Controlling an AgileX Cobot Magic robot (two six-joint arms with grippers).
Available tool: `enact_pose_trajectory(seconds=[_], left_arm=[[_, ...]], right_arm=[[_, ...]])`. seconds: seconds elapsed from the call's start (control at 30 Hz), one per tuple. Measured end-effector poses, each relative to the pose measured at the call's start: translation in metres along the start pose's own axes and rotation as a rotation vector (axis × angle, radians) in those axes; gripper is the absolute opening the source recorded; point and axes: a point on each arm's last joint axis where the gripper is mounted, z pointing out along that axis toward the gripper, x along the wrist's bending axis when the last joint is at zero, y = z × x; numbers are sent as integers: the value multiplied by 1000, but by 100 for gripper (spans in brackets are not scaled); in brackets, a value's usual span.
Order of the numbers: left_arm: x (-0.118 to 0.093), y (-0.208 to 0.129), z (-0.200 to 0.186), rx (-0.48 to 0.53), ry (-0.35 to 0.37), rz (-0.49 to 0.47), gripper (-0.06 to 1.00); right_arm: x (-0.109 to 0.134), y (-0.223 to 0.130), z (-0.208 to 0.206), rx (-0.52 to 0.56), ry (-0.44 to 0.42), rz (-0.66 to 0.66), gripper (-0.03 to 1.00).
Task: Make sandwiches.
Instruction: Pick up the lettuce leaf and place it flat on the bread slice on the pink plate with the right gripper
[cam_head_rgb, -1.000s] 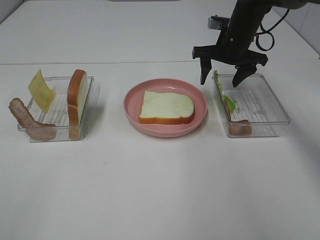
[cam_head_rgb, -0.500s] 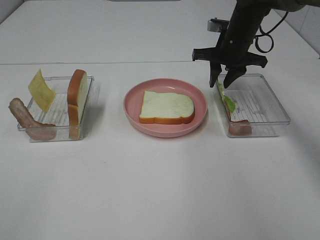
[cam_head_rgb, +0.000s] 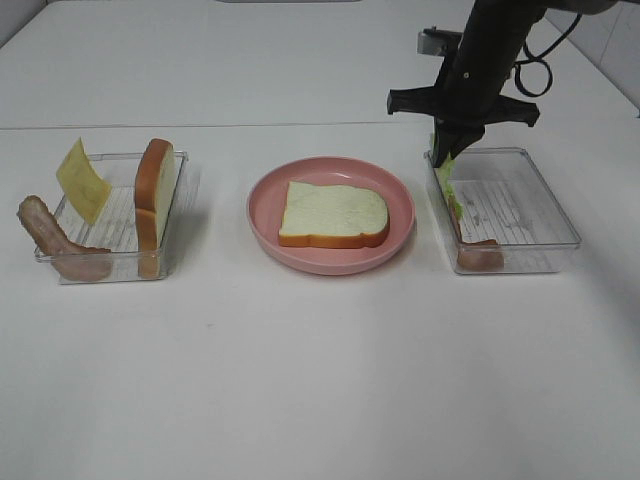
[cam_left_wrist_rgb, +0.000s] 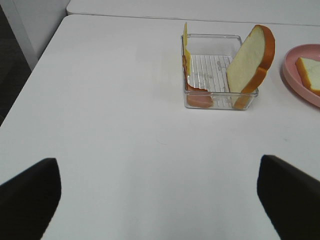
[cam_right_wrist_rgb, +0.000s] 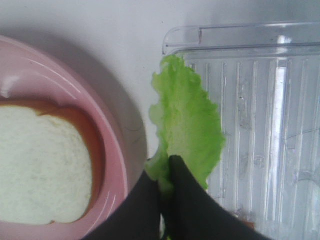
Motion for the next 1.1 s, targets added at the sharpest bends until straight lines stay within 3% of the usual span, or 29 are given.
enact_pose_trajectory(seconds=[0.3,0.37,0.4,0.43,0.47,0.53,0.57,0.6,0.67,0.7,0.8,1.1], left_arm=[[0,0,0,0,0,0,99],[0,0,0,0,0,0,99],[0,0,0,0,0,0,99],[0,0,0,0,0,0,99],[0,0,0,0,0,0,99],[0,0,0,0,0,0,99],[0,0,0,0,0,0,99],[0,0,0,0,0,0,99],[0,0,0,0,0,0,99],[0,0,0,0,0,0,99],[0,0,0,0,0,0,99],[0,0,0,0,0,0,99]], right_arm=[[4,-10,-80,-98,52,-15,1],[11,-15,-102,-135,145,-32,1],[11,-15,-102,-135,145,-32,1],[19,-16,-111,-151,227,-44,1],[19,-16,-111,-151,227,-44,1],[31,-17,-117,-157,372,-65,1],[31,-17,-117,-157,372,-65,1],[39,-17,-117,-148,461,-81,1],[41,-17,-116,-143,495,-91,1],[47,-16,-113,-132,563,-103,1],[56,-15,-100,-101,622,-113,1],[80,-17,-44,16,621,-131,1]])
